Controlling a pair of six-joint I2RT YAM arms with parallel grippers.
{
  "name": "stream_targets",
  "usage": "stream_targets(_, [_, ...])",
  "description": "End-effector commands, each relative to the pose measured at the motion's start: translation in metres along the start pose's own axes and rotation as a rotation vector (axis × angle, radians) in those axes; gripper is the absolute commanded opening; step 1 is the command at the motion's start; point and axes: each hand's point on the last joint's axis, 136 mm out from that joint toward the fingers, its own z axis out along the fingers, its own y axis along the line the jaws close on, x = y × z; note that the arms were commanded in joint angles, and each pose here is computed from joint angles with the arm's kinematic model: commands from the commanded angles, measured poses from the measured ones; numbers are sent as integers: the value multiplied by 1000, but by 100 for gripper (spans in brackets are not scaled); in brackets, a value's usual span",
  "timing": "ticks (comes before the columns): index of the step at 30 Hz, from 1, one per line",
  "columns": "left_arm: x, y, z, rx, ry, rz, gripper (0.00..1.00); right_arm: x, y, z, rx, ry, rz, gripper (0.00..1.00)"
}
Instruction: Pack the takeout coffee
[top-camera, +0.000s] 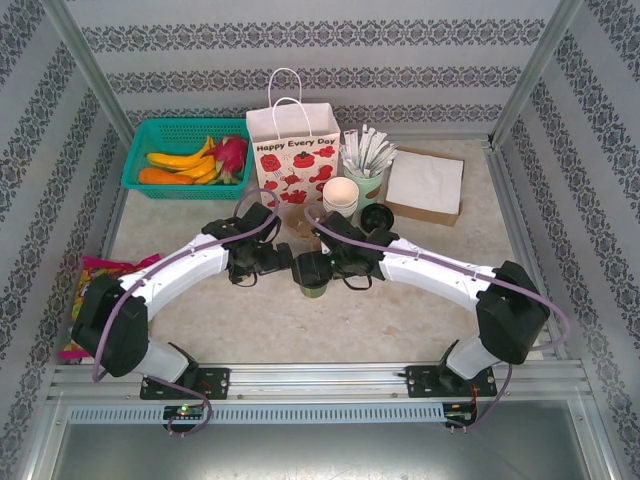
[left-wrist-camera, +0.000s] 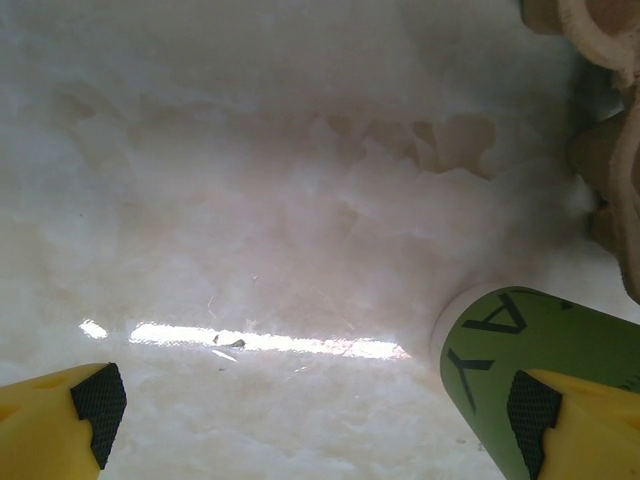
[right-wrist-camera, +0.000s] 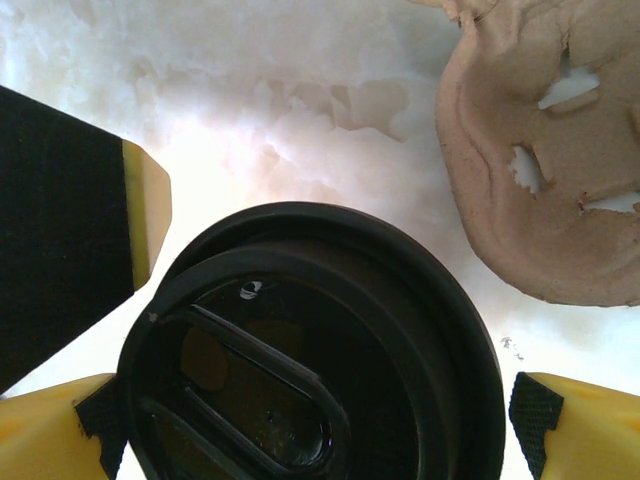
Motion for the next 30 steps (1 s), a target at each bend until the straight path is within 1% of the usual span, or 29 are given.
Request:
stream_targets(1, [2,-1,4,11,9,-15,100,2,-5,3,63,6,-21,98])
stream_targets(5, [4,-2,8,18,20,-16,100,15,-15,15,92,55,-12,96])
stream_targets(9, [6,-4,11,27,38,-13,100,31,-21,29,85,105,16,93])
stream_targets(13, [4,-4,9,29,24,-11,100,35,-25,20,94,106,20,87])
stream_targets(17, [-5,-5,-2,38,-33,-14,100,41,-37,2,96,119,60,84])
stream_targets(23, [-18,-1,-20,38,-129,-25,99,56,-84,-22,157,116,155,83])
stream_targets(30, [-26,4,-36,45,-206,-37,100,39,-153,-52,239,43,301,82])
